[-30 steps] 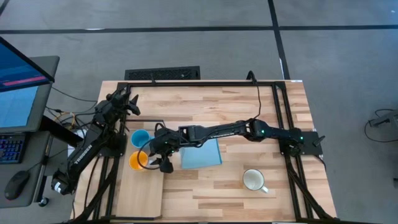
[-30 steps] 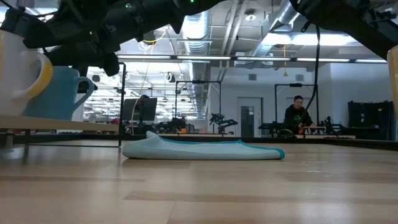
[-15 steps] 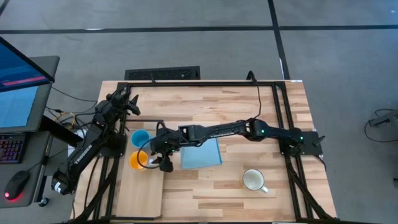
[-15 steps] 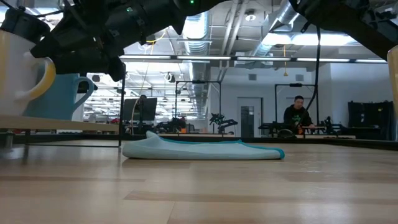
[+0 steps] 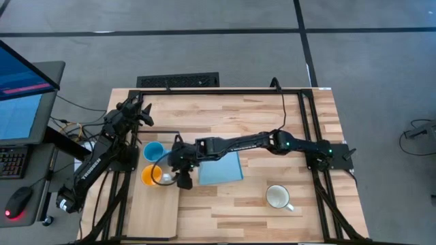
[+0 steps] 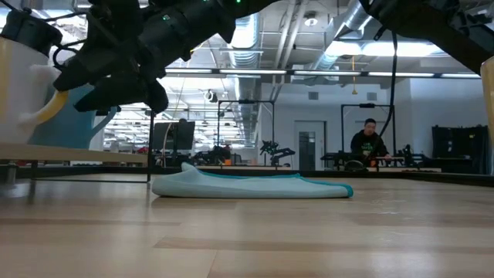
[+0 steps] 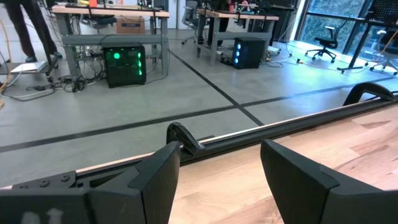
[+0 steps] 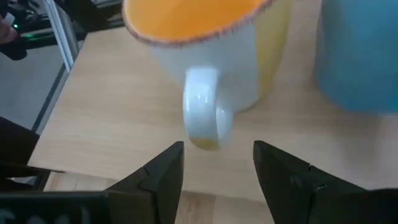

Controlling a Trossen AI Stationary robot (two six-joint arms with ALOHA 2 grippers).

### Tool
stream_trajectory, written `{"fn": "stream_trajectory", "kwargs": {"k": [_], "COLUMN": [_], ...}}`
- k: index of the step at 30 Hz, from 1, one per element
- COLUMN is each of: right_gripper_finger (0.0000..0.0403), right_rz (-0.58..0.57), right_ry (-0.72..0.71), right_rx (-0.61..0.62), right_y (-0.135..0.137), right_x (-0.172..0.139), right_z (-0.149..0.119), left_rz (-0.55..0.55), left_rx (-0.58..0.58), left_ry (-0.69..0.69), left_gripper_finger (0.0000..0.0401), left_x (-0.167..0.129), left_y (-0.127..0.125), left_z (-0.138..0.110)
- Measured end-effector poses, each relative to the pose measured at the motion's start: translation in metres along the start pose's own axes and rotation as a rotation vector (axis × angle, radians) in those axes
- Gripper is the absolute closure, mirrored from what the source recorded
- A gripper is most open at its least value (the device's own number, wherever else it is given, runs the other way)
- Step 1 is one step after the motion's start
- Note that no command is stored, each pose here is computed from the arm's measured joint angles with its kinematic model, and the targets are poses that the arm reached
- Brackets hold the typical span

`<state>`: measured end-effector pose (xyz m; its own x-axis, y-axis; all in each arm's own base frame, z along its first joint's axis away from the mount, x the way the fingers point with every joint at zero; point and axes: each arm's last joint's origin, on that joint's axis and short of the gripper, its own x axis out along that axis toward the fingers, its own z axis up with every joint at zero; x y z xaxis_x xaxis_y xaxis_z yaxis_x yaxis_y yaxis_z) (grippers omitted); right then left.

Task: Stack small to large cups/mugs on shelf
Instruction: Put the yellow mug on the shelf, then adjust the blue mug on the shelf

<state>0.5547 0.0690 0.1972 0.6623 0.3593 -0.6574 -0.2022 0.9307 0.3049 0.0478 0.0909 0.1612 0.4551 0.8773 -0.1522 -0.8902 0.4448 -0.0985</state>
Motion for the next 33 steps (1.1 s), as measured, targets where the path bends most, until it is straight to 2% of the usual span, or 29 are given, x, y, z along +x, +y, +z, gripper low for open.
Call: {"fn": "stream_trajectory", "kwargs": {"k": [6, 12, 17, 24, 33], "right_gripper_finger": [0.0187, 0.0187, 0.0187, 0.0187, 0.0187], "right_rz": [-0.032, -0.139, -0.196, -0.339, -0.377], "right_ry": [0.074, 0.115, 0.098, 0.052, 0.004], "right_rx": [0.089, 0.138, 0.193, 0.245, 0.295], "right_y": [-0.009, -0.023, -0.04, -0.065, -0.081], "right_x": [-0.002, -0.007, -0.013, -0.026, -0.04], "right_z": [-0.007, -0.011, -0.008, -0.002, 0.005], "left_rz": [0.0, -0.001, -0.001, -0.001, -0.001], "left_rx": [0.0, 0.0, 0.0, 0.0, 0.0], "left_ry": [0.0, 0.0, 0.0, 0.0, 0.001], "left_gripper_finger": [0.0184, 0.0184, 0.0184, 0.0184, 0.0184], "left_x": [0.0, 0.0, 0.0, 0.0, 0.0], "left_y": [0.0, 0.0, 0.0, 0.0, 0.0], "left_z": [0.0, 0.0, 0.0, 0.0, 0.0]}}
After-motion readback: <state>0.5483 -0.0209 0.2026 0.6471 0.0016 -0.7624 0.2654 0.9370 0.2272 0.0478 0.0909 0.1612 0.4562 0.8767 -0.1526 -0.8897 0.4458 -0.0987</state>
